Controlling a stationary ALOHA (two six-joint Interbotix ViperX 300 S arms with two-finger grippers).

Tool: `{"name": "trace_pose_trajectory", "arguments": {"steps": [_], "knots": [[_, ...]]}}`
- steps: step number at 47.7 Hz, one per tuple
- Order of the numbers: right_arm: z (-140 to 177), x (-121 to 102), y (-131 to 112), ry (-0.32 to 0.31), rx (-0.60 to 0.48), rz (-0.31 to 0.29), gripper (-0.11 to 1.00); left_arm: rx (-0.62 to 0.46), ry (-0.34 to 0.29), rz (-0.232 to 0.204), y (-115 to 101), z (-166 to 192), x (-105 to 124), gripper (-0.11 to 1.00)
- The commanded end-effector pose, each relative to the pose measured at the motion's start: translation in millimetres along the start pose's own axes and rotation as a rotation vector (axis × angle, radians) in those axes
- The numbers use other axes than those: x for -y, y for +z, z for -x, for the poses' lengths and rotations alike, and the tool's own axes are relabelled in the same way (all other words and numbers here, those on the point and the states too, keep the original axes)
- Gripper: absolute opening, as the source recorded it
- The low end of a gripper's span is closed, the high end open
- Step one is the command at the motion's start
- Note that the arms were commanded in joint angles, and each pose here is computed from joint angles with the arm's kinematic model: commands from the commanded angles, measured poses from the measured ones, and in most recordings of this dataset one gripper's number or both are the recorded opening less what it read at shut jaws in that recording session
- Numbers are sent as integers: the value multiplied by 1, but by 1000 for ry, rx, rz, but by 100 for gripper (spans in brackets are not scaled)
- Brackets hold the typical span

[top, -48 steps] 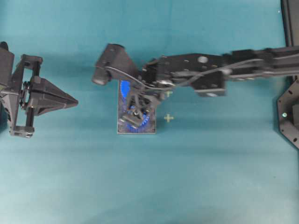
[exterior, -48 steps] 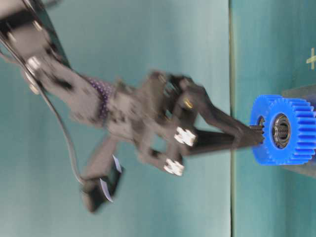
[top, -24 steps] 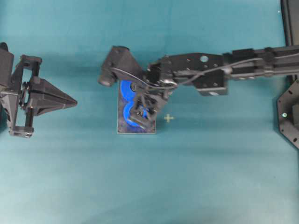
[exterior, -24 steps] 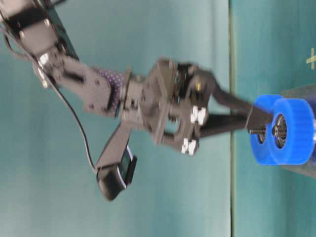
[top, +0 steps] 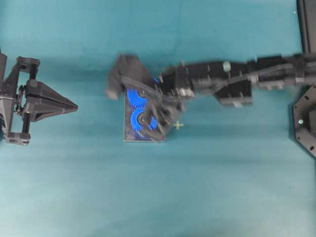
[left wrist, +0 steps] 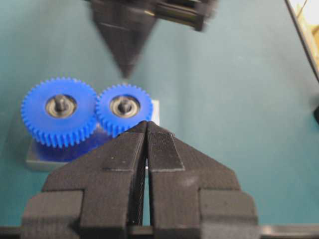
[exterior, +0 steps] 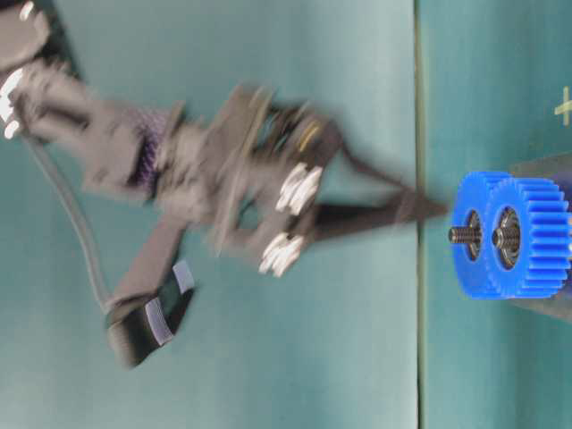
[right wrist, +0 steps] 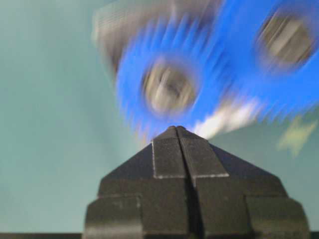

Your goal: Fit the small gear onto the shaft.

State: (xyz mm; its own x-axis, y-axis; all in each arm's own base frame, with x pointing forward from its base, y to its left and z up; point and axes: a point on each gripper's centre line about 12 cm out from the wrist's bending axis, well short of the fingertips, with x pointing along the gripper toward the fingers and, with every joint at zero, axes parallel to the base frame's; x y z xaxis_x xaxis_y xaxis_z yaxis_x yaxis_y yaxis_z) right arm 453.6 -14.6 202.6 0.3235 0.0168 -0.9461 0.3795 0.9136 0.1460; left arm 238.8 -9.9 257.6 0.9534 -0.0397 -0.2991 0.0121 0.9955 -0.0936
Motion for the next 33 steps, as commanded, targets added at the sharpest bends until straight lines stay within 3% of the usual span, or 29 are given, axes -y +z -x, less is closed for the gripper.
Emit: {"name": "trace_pose_trajectory", "arguments": {"steps": [1,9,15,25,33], "knots": [[5,-2,17,14,49,21,-1,20,-1,-1,6,1,0,0],[-11,1,23,-2,18,59,-1,25,-1,0,7,2,0,0],[-21,6,15,-22,-40,60,-1,25,-1,0,7,2,0,0],[-26,8,-19,-37,-125,60,-1,32,0,1,9,3,0,0],[-14,-7,-60,-2,-179,32,-1,37,-1,1,10,5,0,0]]}}
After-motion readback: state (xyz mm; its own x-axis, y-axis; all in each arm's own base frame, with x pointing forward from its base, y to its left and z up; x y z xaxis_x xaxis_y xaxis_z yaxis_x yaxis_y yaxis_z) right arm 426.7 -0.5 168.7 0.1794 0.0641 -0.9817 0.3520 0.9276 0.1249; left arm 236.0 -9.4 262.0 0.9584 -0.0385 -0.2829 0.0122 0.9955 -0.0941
